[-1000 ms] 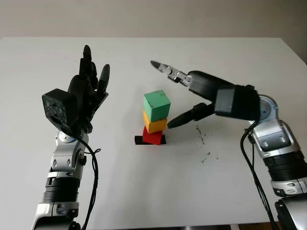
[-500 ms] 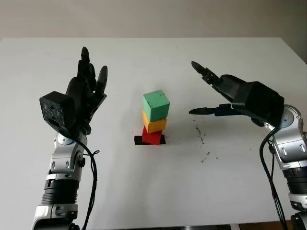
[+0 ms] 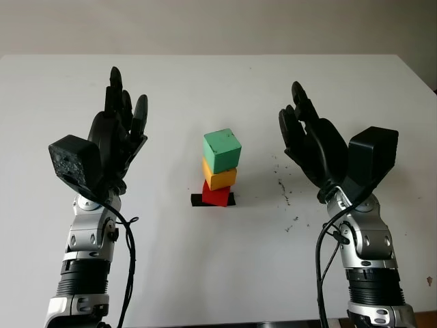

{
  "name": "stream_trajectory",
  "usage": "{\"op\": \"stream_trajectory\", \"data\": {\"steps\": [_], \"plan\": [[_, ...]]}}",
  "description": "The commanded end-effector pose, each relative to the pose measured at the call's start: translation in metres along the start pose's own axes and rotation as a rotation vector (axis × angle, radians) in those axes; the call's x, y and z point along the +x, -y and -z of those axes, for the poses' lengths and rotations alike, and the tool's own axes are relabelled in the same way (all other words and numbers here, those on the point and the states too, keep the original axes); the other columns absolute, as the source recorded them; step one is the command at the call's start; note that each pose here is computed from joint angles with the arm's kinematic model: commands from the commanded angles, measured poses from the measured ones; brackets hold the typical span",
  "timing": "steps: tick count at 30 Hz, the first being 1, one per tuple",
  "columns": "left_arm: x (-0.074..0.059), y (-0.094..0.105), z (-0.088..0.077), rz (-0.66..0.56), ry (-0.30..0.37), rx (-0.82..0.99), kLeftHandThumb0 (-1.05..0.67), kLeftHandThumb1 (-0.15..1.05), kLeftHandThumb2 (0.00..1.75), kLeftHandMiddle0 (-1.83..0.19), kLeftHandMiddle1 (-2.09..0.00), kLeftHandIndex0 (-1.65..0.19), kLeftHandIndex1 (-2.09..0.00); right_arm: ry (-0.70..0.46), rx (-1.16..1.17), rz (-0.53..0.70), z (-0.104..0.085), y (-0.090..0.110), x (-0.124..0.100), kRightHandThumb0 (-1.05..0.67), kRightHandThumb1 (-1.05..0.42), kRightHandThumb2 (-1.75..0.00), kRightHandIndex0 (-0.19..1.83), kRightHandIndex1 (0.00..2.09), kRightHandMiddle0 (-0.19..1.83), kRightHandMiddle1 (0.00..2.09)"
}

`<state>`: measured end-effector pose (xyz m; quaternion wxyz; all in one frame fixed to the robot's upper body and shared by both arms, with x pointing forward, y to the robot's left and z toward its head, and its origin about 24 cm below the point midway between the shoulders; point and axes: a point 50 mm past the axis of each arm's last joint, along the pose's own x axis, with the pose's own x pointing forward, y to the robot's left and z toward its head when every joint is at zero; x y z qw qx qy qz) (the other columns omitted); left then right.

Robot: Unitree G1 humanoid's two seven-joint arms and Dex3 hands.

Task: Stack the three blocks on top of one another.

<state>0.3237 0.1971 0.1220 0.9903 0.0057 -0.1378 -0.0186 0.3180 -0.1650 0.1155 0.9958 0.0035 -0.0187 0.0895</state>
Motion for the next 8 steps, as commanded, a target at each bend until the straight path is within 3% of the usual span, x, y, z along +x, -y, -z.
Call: {"op": "stream_trajectory", "data": {"steps": [1, 8], "plan": [[-0.004, -0.001, 0.004, -0.003, -0.004, -0.010, -0.70, 1.05, 0.54, 0.19, 0.00, 0.19, -0.02, 0.015, 0.030, 0.008, -0.006, -0.004, 0.004, -0.72, -1.05, -0.79, -0.19, 0.00, -0.19, 0.00], [-0.007, 0.000, 0.008, 0.007, -0.016, -0.041, -0.71, 1.05, 0.56, 0.19, 0.00, 0.19, -0.01, 0.003, 0.039, 0.004, -0.002, -0.014, 0.008, -0.73, -1.05, -0.78, -0.19, 0.00, -0.19, 0.00]]}}
